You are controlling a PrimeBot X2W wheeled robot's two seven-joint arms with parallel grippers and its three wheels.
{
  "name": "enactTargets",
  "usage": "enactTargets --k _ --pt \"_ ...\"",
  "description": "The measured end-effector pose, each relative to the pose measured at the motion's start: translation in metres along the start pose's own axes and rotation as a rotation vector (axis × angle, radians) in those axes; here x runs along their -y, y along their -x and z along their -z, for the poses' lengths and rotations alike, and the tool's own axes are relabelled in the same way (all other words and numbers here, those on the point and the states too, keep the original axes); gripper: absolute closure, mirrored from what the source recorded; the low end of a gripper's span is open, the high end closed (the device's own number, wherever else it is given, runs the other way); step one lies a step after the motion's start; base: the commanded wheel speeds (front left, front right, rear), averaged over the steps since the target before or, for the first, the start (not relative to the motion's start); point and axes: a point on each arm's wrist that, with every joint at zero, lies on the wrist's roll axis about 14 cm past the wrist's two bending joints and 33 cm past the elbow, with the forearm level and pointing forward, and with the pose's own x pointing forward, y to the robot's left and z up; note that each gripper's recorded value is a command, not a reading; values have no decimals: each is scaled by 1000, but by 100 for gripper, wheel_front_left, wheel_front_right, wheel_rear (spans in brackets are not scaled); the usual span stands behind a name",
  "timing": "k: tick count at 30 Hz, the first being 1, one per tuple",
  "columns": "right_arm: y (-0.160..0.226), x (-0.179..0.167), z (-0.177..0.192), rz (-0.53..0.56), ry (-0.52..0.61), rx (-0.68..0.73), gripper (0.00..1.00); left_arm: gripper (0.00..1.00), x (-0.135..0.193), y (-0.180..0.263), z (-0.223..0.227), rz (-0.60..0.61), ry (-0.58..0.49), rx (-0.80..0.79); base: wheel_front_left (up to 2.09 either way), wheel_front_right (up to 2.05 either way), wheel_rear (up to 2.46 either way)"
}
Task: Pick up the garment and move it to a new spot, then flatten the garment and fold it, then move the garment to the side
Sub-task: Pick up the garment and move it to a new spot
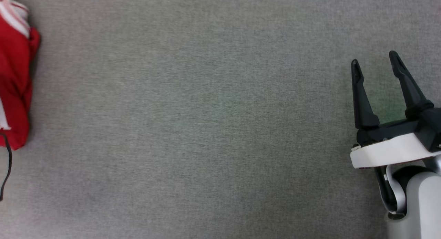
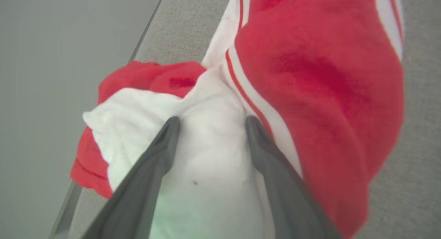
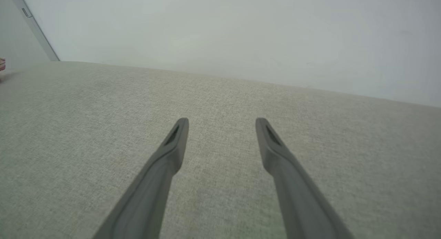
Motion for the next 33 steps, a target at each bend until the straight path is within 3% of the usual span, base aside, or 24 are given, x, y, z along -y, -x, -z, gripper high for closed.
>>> enactTargets --k 7,8,9,11,20,26,33 --pt "-2 11 16 25 -14 -25 0 0 5 -22 47 -2 53 -173 0 0 0" --pt "-2 12 18 27 -17 -28 0 18 8 -24 50 2 58 -184 0 0 0" --pt "-2 13 19 30 -17 -28 0 60 9 -25 50 3 59 -189 0 0 0" --pt "-3 15 18 35 -15 -27 0 100 10 -26 52 5 61 -198 0 0 0" --pt "1 18 2 47 -4 5 0 100 14 -17 25 -2 -19 -71 0 0 0" --pt "10 14 -19 46 -15 47 0 100 10 14 -46 -11 -58 210 0 0 0" --pt "31 11 -50 51 -25 103 0 100 8 80 -127 9 -58 592 0 0 0"
